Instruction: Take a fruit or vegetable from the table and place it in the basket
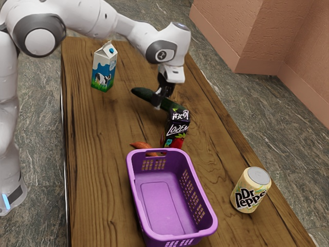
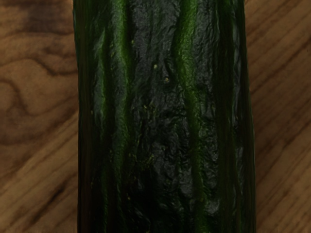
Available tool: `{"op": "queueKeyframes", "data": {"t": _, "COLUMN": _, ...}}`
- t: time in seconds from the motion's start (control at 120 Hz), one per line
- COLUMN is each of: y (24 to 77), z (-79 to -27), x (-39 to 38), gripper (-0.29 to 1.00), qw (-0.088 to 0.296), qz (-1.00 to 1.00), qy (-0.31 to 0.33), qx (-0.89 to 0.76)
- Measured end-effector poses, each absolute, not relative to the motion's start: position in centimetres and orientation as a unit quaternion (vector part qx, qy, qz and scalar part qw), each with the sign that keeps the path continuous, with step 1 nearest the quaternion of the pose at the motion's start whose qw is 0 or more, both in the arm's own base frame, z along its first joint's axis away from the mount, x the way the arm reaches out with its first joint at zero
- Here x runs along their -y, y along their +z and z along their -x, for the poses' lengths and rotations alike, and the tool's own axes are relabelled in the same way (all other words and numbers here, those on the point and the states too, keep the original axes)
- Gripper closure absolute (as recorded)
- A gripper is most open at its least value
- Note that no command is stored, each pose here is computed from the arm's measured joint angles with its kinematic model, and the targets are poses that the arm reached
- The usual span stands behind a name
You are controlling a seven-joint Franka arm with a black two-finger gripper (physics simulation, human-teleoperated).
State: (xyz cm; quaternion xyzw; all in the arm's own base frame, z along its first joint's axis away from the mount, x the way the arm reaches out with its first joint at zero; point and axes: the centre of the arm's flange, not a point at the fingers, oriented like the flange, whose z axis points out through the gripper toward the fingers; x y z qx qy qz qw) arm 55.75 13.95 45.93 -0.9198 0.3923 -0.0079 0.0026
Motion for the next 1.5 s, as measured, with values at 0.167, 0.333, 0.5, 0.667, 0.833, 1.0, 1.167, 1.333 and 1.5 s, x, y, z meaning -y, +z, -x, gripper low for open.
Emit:
{"op": "queueKeyframes", "data": {"t": 0.167, "y": 49.9, "z": -56.3, "x": -14.0, "gripper": 0.48, "qw": 0.021, "qz": 0.919, "qy": -0.038, "qx": -0.391}}
{"op": "queueKeyframes", "data": {"t": 0.333, "y": 58.1, "z": -57.2, "x": -15.2, "gripper": 0.49, "qw": 0.059, "qz": 0.918, "qy": -0.086, "qx": -0.382}}
{"op": "queueKeyframes", "data": {"t": 0.5, "y": 64.2, "z": -57.0, "x": -12.8, "gripper": 0.50, "qw": 0.069, "qz": 0.909, "qy": -0.110, "qx": -0.395}}
{"op": "queueKeyframes", "data": {"t": 0.667, "y": 66.1, "z": -56.5, "x": -8.1, "gripper": 0.50, "qw": 0.058, "qz": 0.901, "qy": -0.104, "qx": -0.418}}
{"op": "queueKeyframes", "data": {"t": 0.833, "y": 66.0, "z": -56.8, "x": -2.5, "gripper": 0.51, "qw": 0.047, "qz": 0.894, "qy": -0.090, "qx": -0.436}}
{"op": "queueKeyframes", "data": {"t": 1.0, "y": 65.1, "z": -56.8, "x": 3.9, "gripper": 0.51, "qw": 0.036, "qz": 0.884, "qy": -0.078, "qx": -0.460}}
{"op": "queueKeyframes", "data": {"t": 1.167, "y": 64.4, "z": -56.1, "x": 10.5, "gripper": 0.51, "qw": 0.028, "qz": 0.869, "qy": -0.070, "qx": -0.489}}
{"op": "queueKeyframes", "data": {"t": 1.333, "y": 60.1, "z": -55.3, "x": 21.1, "gripper": 0.51, "qw": 0.024, "qz": 0.837, "qy": -0.033, "qx": -0.546}}
{"op": "queueKeyframes", "data": {"t": 1.5, "y": 57.4, "z": -47.4, "x": 36.6, "gripper": 0.51, "qw": 0.017, "qz": 0.760, "qy": -0.012, "qx": -0.650}}
